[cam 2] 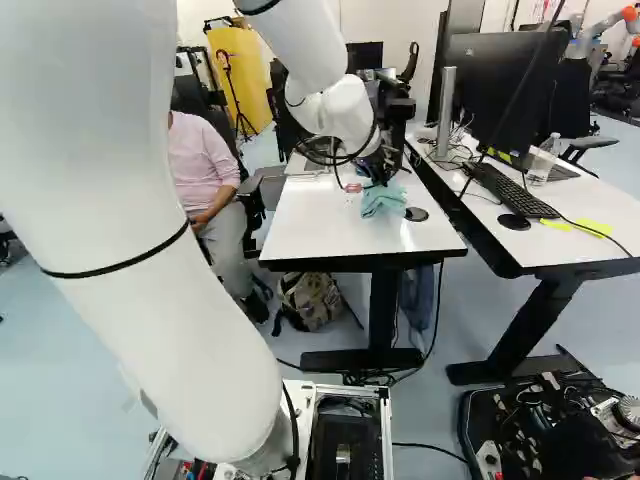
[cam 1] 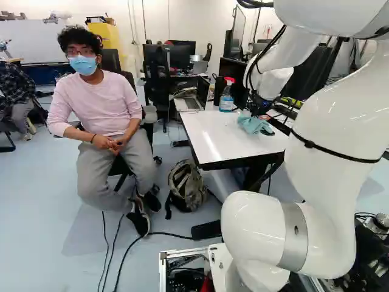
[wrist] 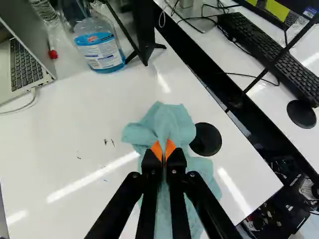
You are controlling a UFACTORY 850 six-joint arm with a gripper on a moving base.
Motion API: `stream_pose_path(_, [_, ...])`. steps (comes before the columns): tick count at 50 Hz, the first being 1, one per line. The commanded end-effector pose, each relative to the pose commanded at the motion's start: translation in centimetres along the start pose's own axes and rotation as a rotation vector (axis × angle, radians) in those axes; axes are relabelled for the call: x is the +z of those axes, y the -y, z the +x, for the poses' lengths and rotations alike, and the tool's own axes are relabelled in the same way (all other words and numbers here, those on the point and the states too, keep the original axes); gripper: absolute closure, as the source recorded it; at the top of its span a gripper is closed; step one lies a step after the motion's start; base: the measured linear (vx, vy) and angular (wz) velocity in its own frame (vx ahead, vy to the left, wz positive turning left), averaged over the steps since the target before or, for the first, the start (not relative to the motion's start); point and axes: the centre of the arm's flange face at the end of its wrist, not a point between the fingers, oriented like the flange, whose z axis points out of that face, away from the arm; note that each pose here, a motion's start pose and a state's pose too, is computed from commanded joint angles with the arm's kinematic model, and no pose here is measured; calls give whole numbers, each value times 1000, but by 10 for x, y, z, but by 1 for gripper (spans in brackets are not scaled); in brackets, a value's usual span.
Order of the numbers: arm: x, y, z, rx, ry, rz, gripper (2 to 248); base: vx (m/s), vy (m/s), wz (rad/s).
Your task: Clean the table with the green towel
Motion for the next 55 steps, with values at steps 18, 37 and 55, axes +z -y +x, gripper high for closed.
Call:
stream_pose_path(18, [3, -6, 3, 9, -1, -8, 222, 0, 0, 0])
stream_pose_path(37, [10, 5, 17, -6, -60, 6, 222, 0, 0, 0])
stream_pose_path(55, [21, 24, 25, -32, -114, 31, 222, 0, 0, 0])
